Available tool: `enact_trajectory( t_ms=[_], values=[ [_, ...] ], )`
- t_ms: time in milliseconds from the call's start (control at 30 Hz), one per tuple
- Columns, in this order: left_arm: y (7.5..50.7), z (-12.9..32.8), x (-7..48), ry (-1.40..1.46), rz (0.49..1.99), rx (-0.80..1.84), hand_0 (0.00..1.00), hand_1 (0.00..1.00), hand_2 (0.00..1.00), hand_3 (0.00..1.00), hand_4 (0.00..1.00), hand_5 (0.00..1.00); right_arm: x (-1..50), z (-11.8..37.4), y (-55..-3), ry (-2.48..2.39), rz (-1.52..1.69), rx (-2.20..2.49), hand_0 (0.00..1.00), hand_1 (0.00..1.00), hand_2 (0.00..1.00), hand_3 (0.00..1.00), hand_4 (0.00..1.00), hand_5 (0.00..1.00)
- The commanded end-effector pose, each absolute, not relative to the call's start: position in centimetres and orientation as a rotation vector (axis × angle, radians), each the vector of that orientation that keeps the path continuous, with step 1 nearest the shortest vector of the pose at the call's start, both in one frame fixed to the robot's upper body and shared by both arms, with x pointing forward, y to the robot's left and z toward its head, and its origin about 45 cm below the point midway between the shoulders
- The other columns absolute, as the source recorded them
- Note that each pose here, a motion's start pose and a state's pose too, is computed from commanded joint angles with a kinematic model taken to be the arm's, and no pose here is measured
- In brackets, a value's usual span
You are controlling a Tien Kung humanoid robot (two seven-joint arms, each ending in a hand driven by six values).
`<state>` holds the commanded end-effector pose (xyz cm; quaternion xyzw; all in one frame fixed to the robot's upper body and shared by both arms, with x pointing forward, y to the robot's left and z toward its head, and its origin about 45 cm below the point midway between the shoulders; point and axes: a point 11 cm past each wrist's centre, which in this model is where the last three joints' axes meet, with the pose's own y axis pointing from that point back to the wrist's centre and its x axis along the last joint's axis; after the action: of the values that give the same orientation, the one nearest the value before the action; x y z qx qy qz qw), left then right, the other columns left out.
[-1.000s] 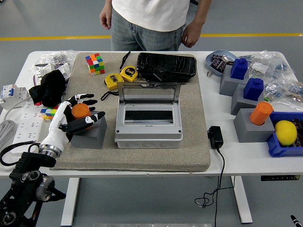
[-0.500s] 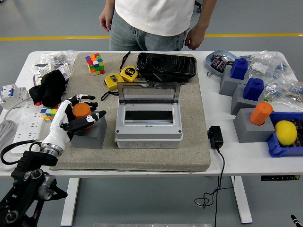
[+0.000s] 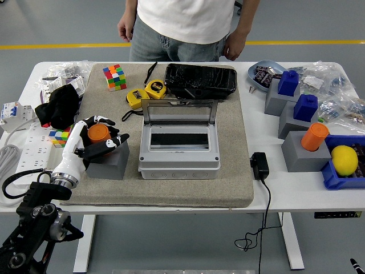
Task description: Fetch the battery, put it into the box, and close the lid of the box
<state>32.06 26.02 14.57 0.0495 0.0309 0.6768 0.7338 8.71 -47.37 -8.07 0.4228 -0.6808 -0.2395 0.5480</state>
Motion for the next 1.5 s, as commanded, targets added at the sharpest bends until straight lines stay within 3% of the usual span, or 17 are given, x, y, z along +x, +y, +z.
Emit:
enact_trajectory(
  t_ms=[100,133,300,333,500,533,700,733,900,933,1500],
  values=[
    [26.0,14.5,32.0,0.062,1.491,0.118,0.291,0.408,0.306,0.297,0.995,0.002,8.7,-8.1,-47.4,-1.611,-0.567,1.002,0.798,0.752,0.733,0.761,0.998,0.998],
    [26.0,14.4,32.0,0.061,1.492,0.119,0.176,0.268,0.218,0.204,0.996,0.002,8.7,-8.1,-47.3,-1.610,-0.568,1.003,0.798,0.752,0.733,0.761,0.998,0.998],
    [26.1,14.3,32.0,0.058,1.504,0.122,0.176,0.268,0.218,0.204,0.996,0.002,8.6,-8.1,-47.4,-1.608,-0.567,1.004,0.798,0.752,0.733,0.761,0.998,0.998],
    [26.1,14.3,32.0,0.058,1.508,0.122,0.150,0.186,0.190,0.188,0.998,0.002,8.7,-8.1,-47.4,-1.608,-0.566,1.004,0.798,0.752,0.733,0.761,0.998,0.998],
    [26.4,14.1,32.1,0.057,1.530,0.122,0.150,0.186,0.190,0.188,0.998,0.002,8.6,-8.1,-47.4,-1.607,-0.565,1.005,0.798,0.752,0.733,0.761,0.998,0.998],
    [26.4,14.1,32.1,0.057,1.534,0.121,0.095,0.110,0.140,0.139,0.998,0.002,8.6,-8.1,-47.4,-1.607,-0.565,1.004,0.798,0.752,0.733,0.761,0.998,0.998],
    [26.8,13.9,32.3,0.073,1.569,0.098,0.095,0.110,0.140,0.139,0.998,0.002,8.5,-8.1,-47.4,-1.604,-0.564,1.003,0.798,0.752,0.733,0.761,0.998,0.998],
    [26.8,13.9,32.3,0.078,1.576,0.092,0.074,0.056,0.099,0.087,0.998,0.002,8.5,-8.1,-47.4,-1.604,-0.564,1.003,0.798,0.752,0.733,0.761,0.998,0.998],
    [27.1,13.8,32.5,0.096,1.604,0.062,0.074,0.056,0.099,0.087,0.998,0.002,8.6,-8.1,-47.4,-1.605,-0.563,1.004,0.798,0.752,0.733,0.761,0.998,0.998],
    [27.1,13.9,32.5,0.098,1.608,0.057,0.049,0.012,0.067,0.054,0.998,0.002,8.7,-8.1,-47.4,-1.606,-0.563,1.004,0.798,0.752,0.733,0.761,0.998,0.998],
    [27.0,14.8,33.0,0.147,1.638,-0.029,0.050,0.002,0.034,0.024,0.994,0.002,8.9,-8.0,-47.4,-1.608,-0.561,1.005,0.797,0.753,0.733,0.761,0.998,0.998]
  ],
)
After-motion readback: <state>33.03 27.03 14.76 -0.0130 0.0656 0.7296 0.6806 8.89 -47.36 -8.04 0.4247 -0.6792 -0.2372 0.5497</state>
